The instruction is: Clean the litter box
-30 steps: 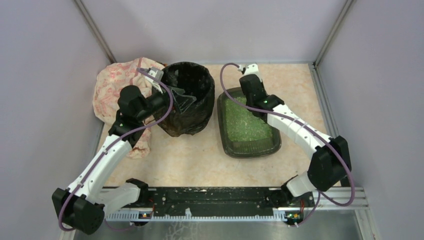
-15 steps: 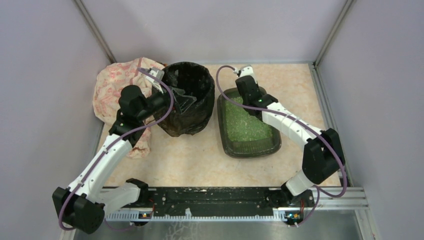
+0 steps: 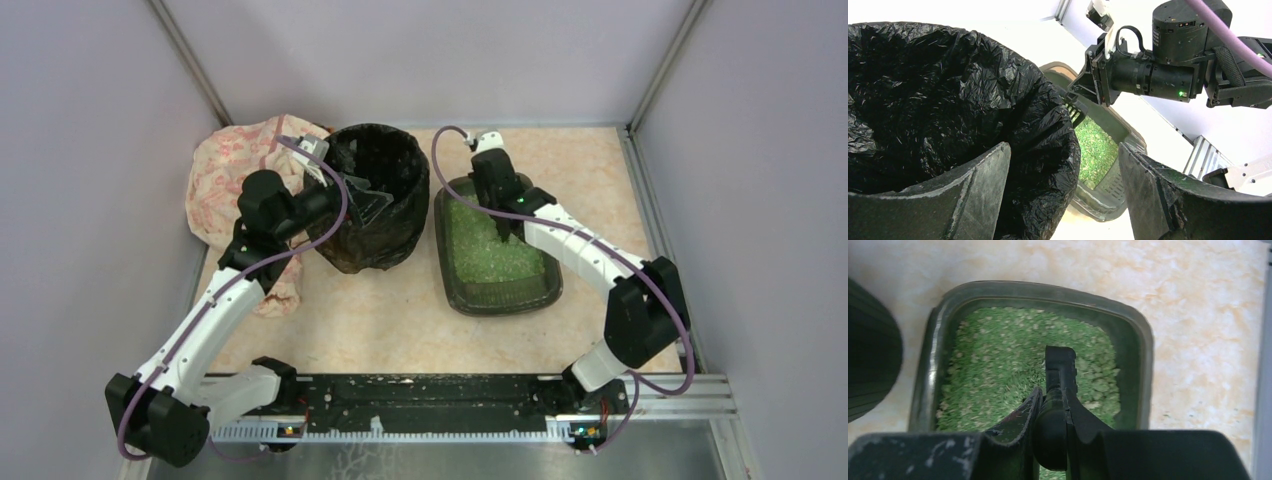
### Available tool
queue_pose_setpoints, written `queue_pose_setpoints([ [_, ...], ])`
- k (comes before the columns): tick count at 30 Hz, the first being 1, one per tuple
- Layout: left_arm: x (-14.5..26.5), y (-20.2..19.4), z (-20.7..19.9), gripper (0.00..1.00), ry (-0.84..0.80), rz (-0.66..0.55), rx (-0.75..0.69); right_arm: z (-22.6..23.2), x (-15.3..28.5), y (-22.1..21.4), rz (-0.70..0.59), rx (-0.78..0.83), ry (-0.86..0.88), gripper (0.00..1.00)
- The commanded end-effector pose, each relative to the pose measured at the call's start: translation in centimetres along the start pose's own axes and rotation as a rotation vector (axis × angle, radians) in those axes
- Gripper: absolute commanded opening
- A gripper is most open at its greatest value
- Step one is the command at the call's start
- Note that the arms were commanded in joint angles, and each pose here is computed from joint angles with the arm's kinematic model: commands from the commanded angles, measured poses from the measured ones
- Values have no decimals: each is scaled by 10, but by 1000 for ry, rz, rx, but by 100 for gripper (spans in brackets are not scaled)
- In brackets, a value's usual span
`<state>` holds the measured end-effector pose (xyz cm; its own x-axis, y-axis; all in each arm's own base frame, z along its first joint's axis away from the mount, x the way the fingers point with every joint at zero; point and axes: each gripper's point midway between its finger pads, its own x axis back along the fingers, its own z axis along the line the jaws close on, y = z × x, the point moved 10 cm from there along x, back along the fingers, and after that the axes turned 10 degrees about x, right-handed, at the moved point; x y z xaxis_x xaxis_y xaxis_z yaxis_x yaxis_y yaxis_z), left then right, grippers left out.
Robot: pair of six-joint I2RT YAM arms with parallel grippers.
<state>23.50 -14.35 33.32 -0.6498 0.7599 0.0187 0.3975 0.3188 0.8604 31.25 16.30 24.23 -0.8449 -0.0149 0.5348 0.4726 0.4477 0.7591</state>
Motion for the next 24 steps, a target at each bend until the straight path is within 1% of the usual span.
queue_pose_setpoints([
  [1, 2, 14, -7, 84, -25, -37, -40, 8, 20, 37, -165, -152, 178, 0],
  [4, 2, 15, -7, 84, -21, -39, -42, 2, 29, 41, -201, -172, 185, 0],
  [7, 2, 14, -7, 84, -25, -36, -40, -9, 32, 41, -207, -192, 164, 0],
  [13, 2, 15, -8, 84, -30, -36, -37, -23, 24, 21, -154, -206, 107, 0],
  [19, 2, 14, -8, 84, -36, -32, -33, -27, 14, -6, -118, -246, 120, 0],
  [22, 0, 13, -8, 84, -39, -28, -29, -40, 4, -24, -101, -328, 141, 0],
  [24, 0, 13, -7, 84, -40, -26, -26, -47, 2, -35, -116, -405, 214, 0],
])
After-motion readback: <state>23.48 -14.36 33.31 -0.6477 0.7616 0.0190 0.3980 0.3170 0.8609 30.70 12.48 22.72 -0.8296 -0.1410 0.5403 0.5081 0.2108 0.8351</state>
